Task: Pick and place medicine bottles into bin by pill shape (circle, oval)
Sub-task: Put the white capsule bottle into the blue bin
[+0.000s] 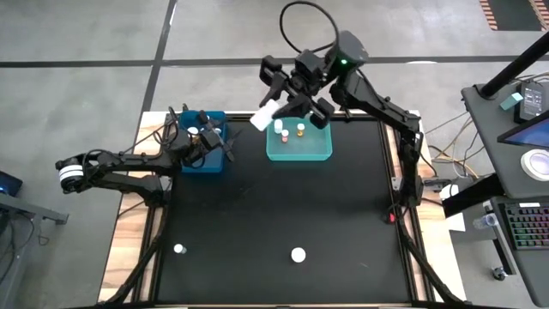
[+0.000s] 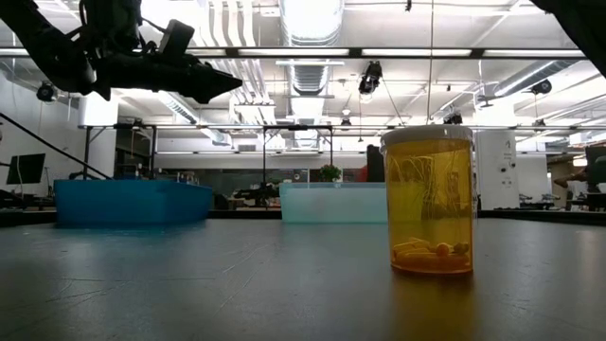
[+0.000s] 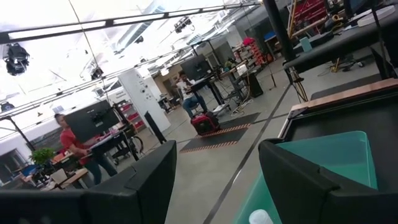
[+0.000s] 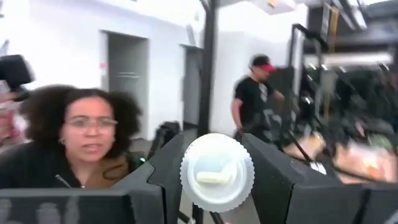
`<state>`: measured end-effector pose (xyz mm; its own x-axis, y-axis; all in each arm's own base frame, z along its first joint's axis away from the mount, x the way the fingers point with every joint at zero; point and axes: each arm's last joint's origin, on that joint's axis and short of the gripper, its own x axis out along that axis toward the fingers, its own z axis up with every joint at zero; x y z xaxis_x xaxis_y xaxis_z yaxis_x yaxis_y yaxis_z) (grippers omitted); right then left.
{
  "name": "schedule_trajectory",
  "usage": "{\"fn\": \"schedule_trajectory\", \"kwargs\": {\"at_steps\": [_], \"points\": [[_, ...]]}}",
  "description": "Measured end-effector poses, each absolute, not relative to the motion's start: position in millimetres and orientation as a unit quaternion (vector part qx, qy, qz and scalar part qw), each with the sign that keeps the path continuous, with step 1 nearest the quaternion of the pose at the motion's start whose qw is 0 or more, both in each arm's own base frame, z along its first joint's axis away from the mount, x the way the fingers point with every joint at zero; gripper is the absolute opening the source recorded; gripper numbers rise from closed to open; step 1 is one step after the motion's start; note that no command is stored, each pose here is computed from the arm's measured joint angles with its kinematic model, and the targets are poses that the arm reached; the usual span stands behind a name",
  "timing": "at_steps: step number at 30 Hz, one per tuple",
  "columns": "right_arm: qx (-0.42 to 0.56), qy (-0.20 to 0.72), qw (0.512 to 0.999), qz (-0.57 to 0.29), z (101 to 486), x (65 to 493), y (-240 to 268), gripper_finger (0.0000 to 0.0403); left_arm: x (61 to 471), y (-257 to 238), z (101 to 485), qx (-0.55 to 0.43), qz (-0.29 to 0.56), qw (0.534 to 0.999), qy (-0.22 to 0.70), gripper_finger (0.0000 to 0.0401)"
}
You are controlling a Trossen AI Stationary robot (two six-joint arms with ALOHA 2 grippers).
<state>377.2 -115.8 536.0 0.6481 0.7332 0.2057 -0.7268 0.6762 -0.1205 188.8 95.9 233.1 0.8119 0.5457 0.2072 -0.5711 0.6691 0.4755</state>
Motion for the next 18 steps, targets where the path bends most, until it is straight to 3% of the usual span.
{"fn": "schedule_trajectory", "kwargs": {"at_steps": [3,7,10,18], "points": [[-0.018,-0.148,0.908,0.391,542,375,-110,0.0137,189,96,233,0.266,0.304,0.915,-0.025,0.0215],[0.071,-0.203,0.945,0.248,548,378,-119,0.0137,189,96,233,0.266,0.304,0.915,-0.025,0.0215],[0.156,-0.243,0.945,0.151,551,379,-127,0.0137,189,96,233,0.266,0.304,0.915,-0.025,0.0215],[0.188,-0.276,0.937,0.104,555,376,-131,0.0137,189,96,233,0.266,0.304,0.915,-0.026,0.0215]]}}
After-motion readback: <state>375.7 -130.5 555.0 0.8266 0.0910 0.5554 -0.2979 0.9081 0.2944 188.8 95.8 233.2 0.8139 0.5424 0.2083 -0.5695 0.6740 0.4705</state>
